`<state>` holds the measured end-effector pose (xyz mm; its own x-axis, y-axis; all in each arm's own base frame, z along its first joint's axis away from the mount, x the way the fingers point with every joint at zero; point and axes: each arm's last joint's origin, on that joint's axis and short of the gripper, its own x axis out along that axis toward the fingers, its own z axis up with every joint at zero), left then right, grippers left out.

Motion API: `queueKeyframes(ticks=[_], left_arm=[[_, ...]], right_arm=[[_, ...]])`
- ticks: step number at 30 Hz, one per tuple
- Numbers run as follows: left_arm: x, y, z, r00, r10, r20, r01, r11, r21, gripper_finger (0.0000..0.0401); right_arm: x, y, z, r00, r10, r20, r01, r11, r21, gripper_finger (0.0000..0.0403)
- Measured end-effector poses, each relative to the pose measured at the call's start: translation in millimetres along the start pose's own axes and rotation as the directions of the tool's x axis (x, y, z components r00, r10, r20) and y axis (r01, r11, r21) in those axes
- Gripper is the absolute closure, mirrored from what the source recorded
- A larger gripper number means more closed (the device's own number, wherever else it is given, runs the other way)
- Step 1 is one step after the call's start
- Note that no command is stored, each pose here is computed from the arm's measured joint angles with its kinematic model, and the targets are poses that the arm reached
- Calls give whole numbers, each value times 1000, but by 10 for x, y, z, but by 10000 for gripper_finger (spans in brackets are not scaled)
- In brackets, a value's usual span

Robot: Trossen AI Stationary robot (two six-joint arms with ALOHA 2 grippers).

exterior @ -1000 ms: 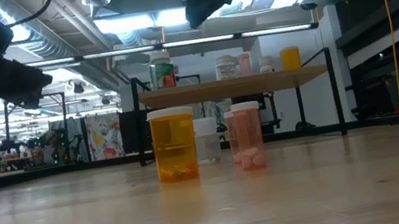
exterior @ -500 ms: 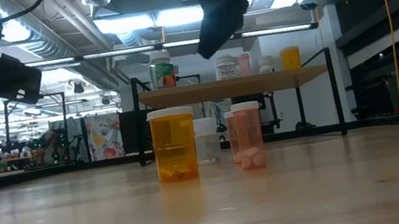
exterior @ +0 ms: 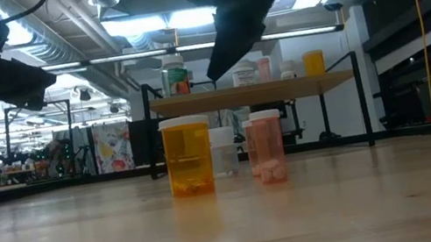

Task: Pick and place medicine bottles onto shelf by color
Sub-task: Put the top orange pill bottle on the shelf

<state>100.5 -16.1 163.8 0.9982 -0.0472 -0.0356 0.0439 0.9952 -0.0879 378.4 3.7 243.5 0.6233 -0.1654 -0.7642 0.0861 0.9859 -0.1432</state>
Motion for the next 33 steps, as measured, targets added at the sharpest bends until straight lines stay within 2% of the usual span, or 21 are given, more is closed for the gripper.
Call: queueKeyframes(ticks=[8,14,19,27,33], left_arm=[[-1,16,10,998,57,14,-57,998,13,321],[-1,26,16,996,92,22,-93,995,36,321],[-1,27,16,995,96,23,-97,994,41,321],[-2,27,17,995,97,23,-98,994,41,321],[-2,27,16,995,97,23,-98,994,41,321]], right_arm=[[14,-19,59,997,20,75,-23,999,40,206],[91,-57,77,995,11,97,-17,998,55,156],[385,-89,1,998,15,55,-18,998,68,123],[577,-95,-92,1000,6,-5,-6,998,67,128],[657,-106,-135,997,-75,-32,77,995,57,130]])
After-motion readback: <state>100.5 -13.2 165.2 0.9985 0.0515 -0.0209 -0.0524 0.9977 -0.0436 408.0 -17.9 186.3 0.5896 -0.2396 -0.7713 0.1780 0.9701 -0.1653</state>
